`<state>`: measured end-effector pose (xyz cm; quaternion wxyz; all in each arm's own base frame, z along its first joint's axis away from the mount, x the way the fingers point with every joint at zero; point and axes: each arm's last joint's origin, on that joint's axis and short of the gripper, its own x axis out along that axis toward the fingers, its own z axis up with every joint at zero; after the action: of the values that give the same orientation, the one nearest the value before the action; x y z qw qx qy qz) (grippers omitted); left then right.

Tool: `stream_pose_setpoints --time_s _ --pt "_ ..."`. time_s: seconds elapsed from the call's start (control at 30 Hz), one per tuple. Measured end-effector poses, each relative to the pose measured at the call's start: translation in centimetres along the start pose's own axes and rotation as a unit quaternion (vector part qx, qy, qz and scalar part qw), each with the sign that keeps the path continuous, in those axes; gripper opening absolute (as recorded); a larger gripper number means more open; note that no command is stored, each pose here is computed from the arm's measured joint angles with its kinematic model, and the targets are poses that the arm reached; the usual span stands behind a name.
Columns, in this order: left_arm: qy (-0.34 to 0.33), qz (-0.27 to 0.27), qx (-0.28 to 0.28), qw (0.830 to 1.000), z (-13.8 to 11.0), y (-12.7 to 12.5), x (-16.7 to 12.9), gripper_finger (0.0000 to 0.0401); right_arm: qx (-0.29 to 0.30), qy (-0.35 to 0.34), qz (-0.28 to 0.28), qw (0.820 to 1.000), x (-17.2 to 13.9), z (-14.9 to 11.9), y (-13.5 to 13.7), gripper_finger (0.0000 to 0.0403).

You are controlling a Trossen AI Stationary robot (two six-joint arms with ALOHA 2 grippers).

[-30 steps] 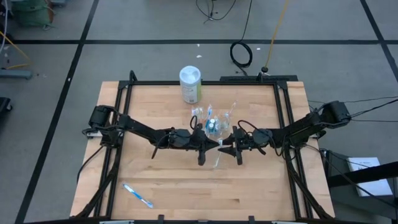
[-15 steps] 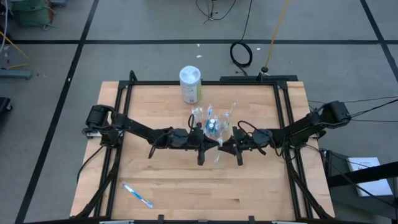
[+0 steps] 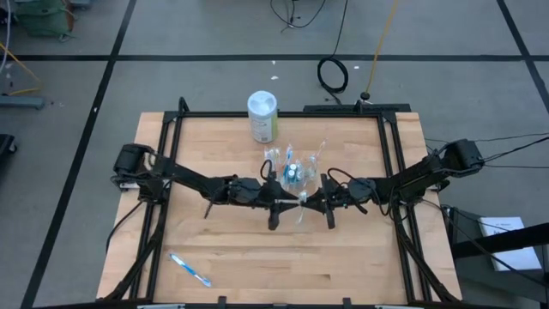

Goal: Pick & Place toothbrushing station
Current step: Put the green toothbrush into the transparent organizer

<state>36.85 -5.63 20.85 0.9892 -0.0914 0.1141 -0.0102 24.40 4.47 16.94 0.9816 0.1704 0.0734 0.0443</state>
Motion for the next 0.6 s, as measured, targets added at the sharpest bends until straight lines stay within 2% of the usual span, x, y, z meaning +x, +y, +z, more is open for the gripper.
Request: stream_pose_setpoints --time_s 0.13,0.23,0.33,0.43,0.6 --pt "0.052 0.006 0.001 0.999 2.1 -0.2 -2.9 0.0131 -0.009 -0.011 0.005 1.000 -0.4 0.6 0.2 0.0014" --pt "0.089 0.018 -0.024 0.996 3.4 -0.1 -5.4 0.0133 -0.027 -0.020 0.010 0.999 -1.0 1.6 0.6 0.0014" --pt "0.113 0.025 -0.041 0.992 4.2 -0.2 -7.4 0.0133 -0.054 0.009 0.002 0.999 -1.7 2.4 0.9 0.0011" --pt "0.125 0.037 -0.031 0.991 4.5 -0.4 -8.6 0.0134 -0.073 0.014 -0.036 0.997 -2.3 4.1 1.2 0.0011" --pt "0.106 0.098 -0.006 0.990 4.6 -0.8 -9.0 0.0134 -0.129 0.001 -0.105 0.986 -3.6 6.4 1.5 0.0011"
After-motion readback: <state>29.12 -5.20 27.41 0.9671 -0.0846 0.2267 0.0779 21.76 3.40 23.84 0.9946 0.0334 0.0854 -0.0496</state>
